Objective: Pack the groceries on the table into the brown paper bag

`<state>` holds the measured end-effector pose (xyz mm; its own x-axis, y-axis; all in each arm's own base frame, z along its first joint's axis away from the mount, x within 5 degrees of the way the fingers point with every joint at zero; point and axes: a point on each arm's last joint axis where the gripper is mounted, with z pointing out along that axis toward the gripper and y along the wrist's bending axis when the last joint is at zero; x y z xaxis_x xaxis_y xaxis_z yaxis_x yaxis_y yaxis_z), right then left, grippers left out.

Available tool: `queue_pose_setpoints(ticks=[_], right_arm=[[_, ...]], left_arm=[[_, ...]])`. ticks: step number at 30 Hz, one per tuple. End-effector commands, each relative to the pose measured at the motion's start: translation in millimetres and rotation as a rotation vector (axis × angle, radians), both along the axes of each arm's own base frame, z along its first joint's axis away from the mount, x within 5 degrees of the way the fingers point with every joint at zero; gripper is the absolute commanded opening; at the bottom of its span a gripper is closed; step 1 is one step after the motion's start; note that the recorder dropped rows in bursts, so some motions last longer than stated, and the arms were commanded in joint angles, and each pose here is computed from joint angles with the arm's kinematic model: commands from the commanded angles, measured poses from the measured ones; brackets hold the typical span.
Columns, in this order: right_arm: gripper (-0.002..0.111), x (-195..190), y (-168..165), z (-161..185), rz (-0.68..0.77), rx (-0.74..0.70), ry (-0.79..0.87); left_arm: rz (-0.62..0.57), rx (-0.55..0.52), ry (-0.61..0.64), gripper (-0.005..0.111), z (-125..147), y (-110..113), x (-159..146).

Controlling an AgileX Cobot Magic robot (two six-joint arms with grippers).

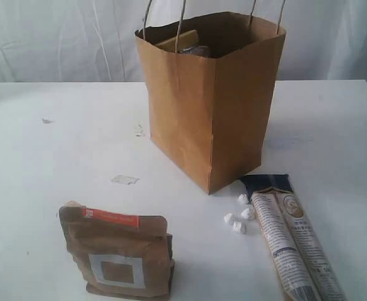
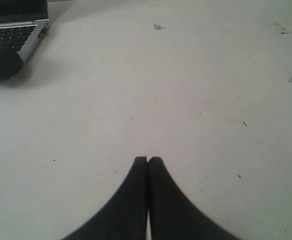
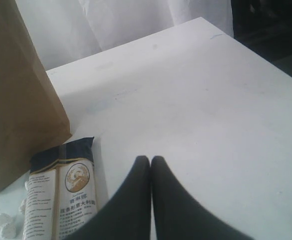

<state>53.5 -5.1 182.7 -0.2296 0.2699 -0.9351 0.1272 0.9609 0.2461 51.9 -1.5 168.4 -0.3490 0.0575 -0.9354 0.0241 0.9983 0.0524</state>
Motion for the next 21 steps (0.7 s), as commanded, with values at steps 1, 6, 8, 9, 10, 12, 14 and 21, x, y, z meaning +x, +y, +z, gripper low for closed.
queue_pose_setpoints(ticks=[1, 6, 8, 9, 10, 12, 14, 21], right_arm=[[0.000, -0.1, -0.3, -0.1, -0.006, 0.001, -0.006], [0.000, -0.1, -0.3, -0.1, -0.006, 0.001, -0.006], [0.000, -0.1, -0.3, -0.1, -0.006, 0.001, -0.006], [0.000, -0.1, -0.3, -0.1, -0.006, 0.001, -0.006], [0.000, -0.1, -0.3, -0.1, -0.006, 0.001, -0.006], [0.000, -0.1, -0.3, -0.1, -0.006, 0.001, -0.006], [0.000, -0.1, -0.3, -0.1, -0.006, 0.001, -0.006], [0.000, -0.1, -0.3, -0.1, -0.006, 0.001, -0.006]], left_arm=[[0.002, -0.018, 0.001, 0.000, -1.8, -0.5, -0.1], [0.002, -0.018, 0.001, 0.000, -1.8, -0.5, -0.1], [0.002, -0.018, 0.001, 0.000, -1.8, -0.5, -0.1], [0.002, -0.018, 0.001, 0.000, -1.8, -0.5, -0.1], [0.002, -0.018, 0.001, 0.000, -1.8, -0.5, -0.1], [0.002, -0.018, 0.001, 0.000, -1.8, -0.5, -0.1], [0.002, -0.018, 0.001, 0.000, -1.8, -0.5, -0.1], [0.030, -0.016, -0.043, 0.000, 2.0, 1.2, 1.2]])
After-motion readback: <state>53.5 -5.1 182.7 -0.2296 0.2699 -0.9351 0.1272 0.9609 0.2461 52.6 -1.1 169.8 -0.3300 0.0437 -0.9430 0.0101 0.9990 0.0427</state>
